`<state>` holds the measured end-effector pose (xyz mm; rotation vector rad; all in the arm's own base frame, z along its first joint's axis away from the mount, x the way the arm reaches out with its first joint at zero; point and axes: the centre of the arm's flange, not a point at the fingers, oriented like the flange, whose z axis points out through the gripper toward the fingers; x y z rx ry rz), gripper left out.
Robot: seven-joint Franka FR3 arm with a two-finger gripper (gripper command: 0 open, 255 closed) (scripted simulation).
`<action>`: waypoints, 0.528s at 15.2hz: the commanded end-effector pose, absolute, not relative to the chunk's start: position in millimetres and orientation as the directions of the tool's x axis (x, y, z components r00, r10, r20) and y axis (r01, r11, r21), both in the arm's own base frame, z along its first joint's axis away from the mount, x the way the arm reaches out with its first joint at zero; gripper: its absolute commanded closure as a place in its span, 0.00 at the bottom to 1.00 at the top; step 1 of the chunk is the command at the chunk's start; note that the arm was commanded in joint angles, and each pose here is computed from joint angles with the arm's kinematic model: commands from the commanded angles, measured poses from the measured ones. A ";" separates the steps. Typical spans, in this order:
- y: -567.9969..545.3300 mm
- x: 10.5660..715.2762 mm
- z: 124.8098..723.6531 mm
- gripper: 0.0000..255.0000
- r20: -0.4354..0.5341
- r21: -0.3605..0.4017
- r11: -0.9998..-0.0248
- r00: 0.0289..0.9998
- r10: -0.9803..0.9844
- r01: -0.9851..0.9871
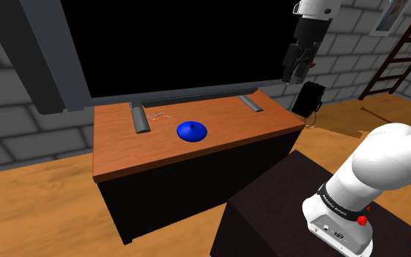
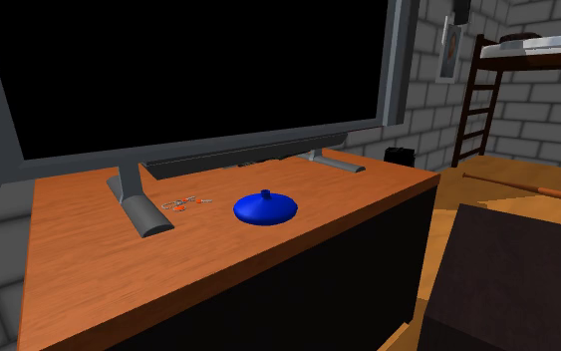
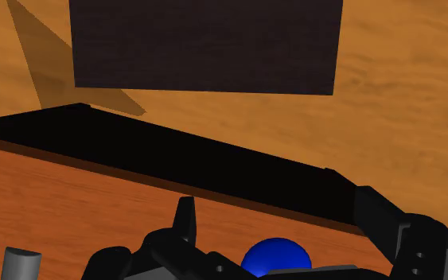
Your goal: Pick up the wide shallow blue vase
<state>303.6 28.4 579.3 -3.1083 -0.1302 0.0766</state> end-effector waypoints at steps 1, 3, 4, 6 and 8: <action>28.4 303.6 579.3 0.00 -0.048 -0.032 -0.996 0.995 0.084 0.083; 32.8 322.5 561.8 0.00 -0.045 -0.034 -0.995 0.994 0.096 0.094; 35.1 331.9 553.1 0.00 -0.044 -0.035 -0.994 0.994 0.102 0.100; 39.9 350.7 535.6 0.00 -0.041 -0.038 -0.993 0.993 0.113 0.112; 44.9 369.6 518.2 0.00 -0.039 -0.040 -0.992 0.991 0.125 0.124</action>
